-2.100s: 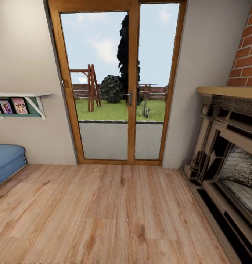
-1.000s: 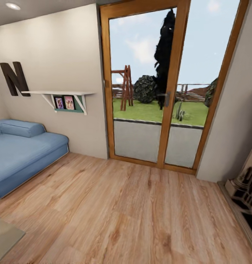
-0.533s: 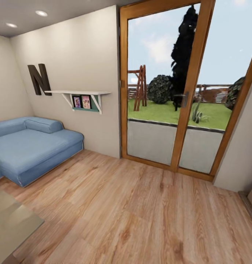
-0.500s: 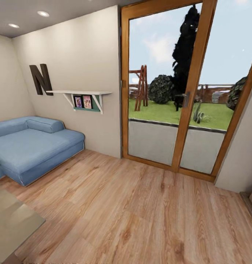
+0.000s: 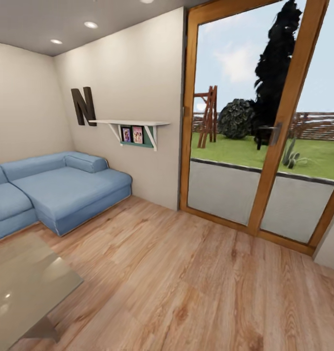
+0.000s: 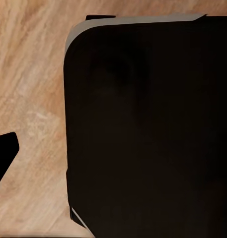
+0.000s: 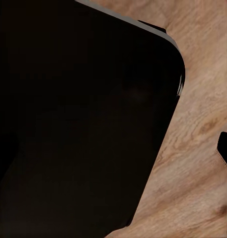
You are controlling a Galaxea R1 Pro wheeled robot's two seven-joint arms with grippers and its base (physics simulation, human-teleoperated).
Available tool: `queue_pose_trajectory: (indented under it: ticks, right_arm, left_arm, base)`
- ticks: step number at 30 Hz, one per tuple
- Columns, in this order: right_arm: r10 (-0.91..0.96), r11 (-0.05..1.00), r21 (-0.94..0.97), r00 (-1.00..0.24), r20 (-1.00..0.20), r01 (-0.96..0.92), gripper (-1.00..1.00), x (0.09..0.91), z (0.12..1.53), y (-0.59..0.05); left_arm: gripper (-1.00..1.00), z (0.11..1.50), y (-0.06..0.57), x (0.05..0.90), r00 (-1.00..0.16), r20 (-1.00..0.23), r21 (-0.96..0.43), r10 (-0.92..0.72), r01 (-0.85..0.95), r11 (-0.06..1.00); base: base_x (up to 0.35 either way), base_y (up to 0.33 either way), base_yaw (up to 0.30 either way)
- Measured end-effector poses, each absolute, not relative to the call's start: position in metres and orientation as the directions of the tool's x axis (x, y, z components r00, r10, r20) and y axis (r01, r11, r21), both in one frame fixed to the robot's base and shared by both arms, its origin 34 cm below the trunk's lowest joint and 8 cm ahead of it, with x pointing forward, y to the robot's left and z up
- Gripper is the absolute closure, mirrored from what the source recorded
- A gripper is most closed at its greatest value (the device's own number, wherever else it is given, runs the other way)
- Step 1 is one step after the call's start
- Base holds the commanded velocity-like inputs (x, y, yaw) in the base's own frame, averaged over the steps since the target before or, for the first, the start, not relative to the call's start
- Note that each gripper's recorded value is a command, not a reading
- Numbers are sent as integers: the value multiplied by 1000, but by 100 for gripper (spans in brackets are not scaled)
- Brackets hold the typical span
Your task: Turn on the radio receiver that's on the table in the living room.
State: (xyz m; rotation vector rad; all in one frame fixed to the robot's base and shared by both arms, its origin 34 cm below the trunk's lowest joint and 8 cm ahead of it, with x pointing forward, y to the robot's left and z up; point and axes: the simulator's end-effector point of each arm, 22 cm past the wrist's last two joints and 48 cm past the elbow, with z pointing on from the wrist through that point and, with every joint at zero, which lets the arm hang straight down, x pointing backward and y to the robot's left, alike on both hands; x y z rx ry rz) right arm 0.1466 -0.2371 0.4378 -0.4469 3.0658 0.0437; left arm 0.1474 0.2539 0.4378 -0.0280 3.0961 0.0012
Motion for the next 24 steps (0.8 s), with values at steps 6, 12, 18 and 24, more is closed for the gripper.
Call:
queue_pose_trajectory:
  ticks: [6,12,18,24]
  right_arm:
    - [-284,958,22,-958,-47,-285,-100,147,438,-237]
    - [-285,958,22,-957,-47,-286,-100,147,438,-237]
    - [-284,958,22,-958,-47,-285,-100,147,438,-237]
    - [-285,958,21,-958,-46,-286,-100,147,438,-238]
  left_arm:
    - [-100,438,254,147,-999,-45,1,-18,-18,1000]
    - [-100,438,253,147,-999,-46,0,-18,-18,1000]
    - [-100,438,253,147,-999,-46,0,-18,-18,1000]
    - [-100,438,254,147,-999,-46,1,-18,-18,1000]
  base:
    - [0,0,272]
    - [0,0,272]
    - [0,0,272]
    - [0,0,272]
